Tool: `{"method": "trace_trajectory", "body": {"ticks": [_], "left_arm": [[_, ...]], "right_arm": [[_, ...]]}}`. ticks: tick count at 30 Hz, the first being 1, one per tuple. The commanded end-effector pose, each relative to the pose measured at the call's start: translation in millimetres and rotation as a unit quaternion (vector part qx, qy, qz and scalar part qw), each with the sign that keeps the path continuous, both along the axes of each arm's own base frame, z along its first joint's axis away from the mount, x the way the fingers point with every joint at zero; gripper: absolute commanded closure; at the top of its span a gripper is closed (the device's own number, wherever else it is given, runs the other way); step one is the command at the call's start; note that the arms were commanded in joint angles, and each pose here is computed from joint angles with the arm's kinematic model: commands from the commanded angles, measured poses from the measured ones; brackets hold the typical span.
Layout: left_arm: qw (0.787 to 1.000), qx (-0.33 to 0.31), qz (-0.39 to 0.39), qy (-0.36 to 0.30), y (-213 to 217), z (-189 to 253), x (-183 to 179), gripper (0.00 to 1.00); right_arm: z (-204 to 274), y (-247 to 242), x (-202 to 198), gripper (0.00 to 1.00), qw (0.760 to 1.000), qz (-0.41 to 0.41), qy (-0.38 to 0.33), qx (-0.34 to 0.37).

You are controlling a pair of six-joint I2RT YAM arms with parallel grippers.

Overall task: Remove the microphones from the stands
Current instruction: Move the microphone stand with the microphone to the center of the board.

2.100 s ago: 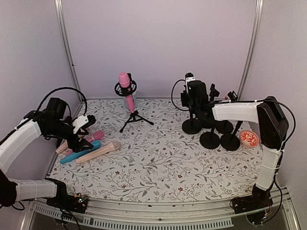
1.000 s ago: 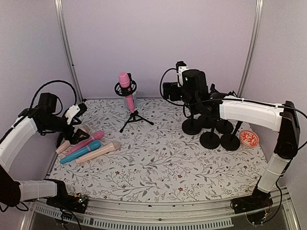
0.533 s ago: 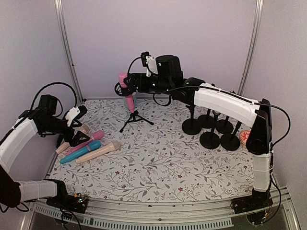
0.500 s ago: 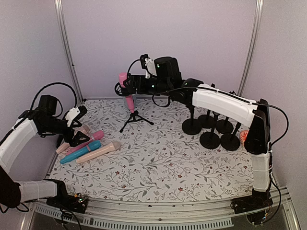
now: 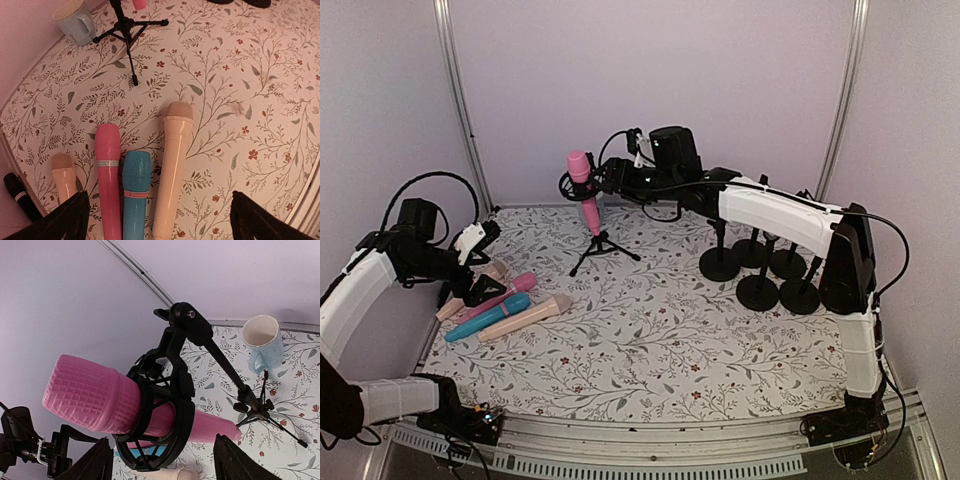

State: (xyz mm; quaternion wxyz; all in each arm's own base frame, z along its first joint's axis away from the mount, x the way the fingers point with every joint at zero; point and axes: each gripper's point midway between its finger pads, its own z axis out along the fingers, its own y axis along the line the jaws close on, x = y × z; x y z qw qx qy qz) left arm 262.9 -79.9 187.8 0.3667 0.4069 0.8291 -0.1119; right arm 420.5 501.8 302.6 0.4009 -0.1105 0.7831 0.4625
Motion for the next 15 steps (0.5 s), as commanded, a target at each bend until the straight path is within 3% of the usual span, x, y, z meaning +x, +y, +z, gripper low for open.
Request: {"method": "trace_trajectory", "body": {"ticks": [1,7,15], "left_arm": [[1.0,0.001,-0.002,0.004,1.6,-4.0,-4.1,0.01],[1.0,0.004,-0.001,0.007,2.5,-7.6,-5.5,0.01],[1.0,0.005,-0.001,0.011,2.7,-14.2,-9.6,0.01]], "right_arm": [[5.0,18.0,-4.0,0.33,0.997,0.042,0.017,0.06],[7.7,18.0,-3.7,0.49,0.994,0.048,0.042,0.092],[48.8,-3.5,-20.3,0.82,0.986,0.043,0.044,0.153]]}}
